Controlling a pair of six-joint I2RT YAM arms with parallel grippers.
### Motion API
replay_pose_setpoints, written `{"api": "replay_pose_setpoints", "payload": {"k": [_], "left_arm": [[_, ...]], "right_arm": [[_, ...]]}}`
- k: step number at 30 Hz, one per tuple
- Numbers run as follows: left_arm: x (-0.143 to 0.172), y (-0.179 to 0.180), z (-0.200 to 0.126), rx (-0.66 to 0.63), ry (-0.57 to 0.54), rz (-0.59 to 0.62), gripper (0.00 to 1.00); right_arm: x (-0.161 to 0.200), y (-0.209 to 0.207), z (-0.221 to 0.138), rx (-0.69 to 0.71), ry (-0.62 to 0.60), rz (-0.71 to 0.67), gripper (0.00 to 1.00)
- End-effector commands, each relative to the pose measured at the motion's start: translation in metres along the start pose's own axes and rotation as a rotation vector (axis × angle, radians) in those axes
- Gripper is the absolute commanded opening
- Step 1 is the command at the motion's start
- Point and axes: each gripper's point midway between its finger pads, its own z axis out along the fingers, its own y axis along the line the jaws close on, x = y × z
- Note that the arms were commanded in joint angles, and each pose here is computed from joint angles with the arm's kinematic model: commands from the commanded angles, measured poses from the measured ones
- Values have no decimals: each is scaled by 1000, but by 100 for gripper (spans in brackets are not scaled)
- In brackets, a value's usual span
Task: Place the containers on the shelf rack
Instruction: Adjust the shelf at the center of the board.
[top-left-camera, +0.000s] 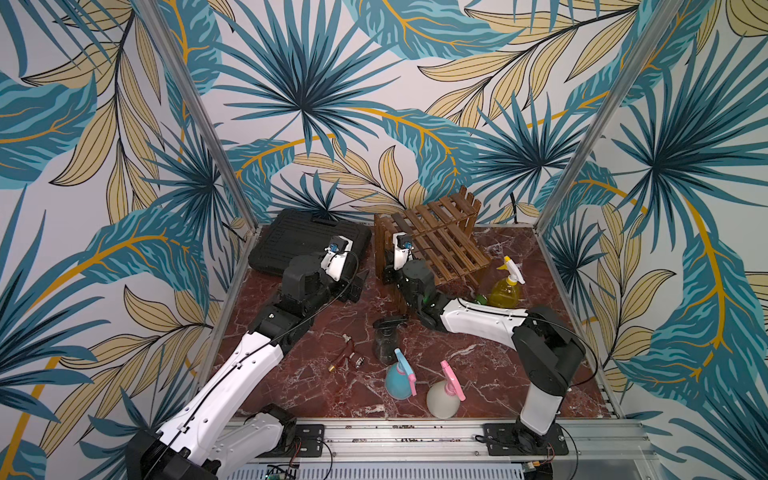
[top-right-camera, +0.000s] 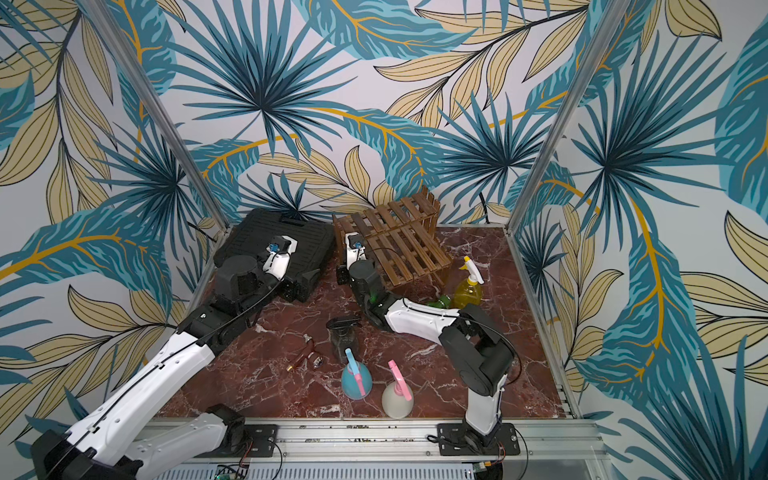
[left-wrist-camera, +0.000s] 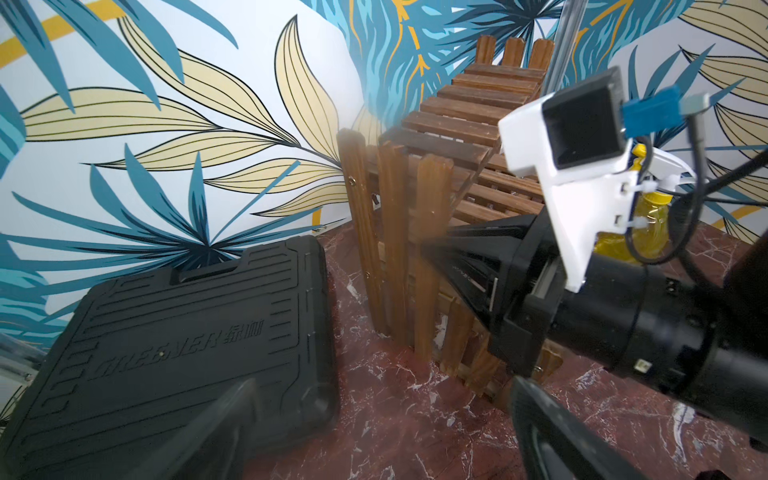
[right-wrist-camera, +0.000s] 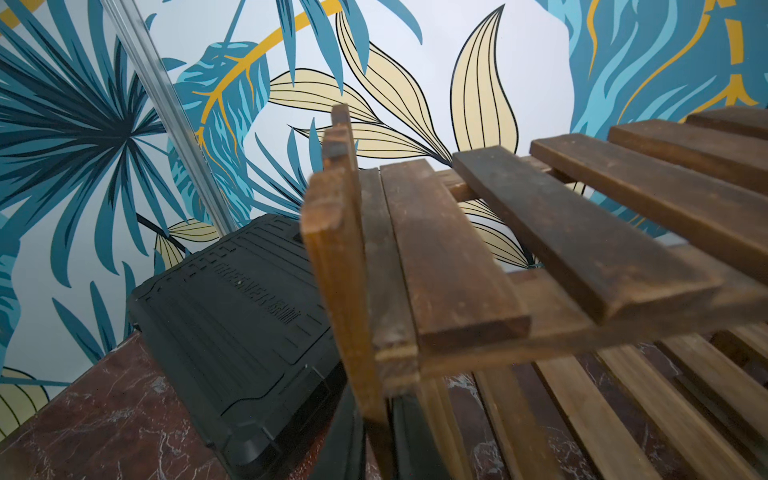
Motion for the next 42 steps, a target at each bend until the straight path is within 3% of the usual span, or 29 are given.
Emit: {"api": "replay_pose_setpoints", "payload": {"k": [1, 10, 20, 28, 32, 37, 42], "left_arm": [[-10, 9, -8, -47, -52, -5, 100], [-13, 10, -12, -56, -62, -1, 100], [-16, 10, -16, -53, -84, 14, 100], [-18, 5, -18, -29, -110, 41, 100], [-22, -7, -18, 33, -127, 72, 100], [-33, -45, -13, 181, -151, 123, 100], [-40, -90, -4, 357, -134, 147, 100]], "right_arm": [[11, 12, 8, -9, 19, 181, 2], [33, 36, 24, -69, 82, 175, 14], [23, 43, 10, -126, 95, 91, 56], [-18, 34, -54, -230, 53, -8, 87], [-40, 3, -104, -200, 9, -73, 95], [-67, -53, -148, -14, -10, -199, 99], [-68, -123, -164, 160, 100, -300, 99]]}}
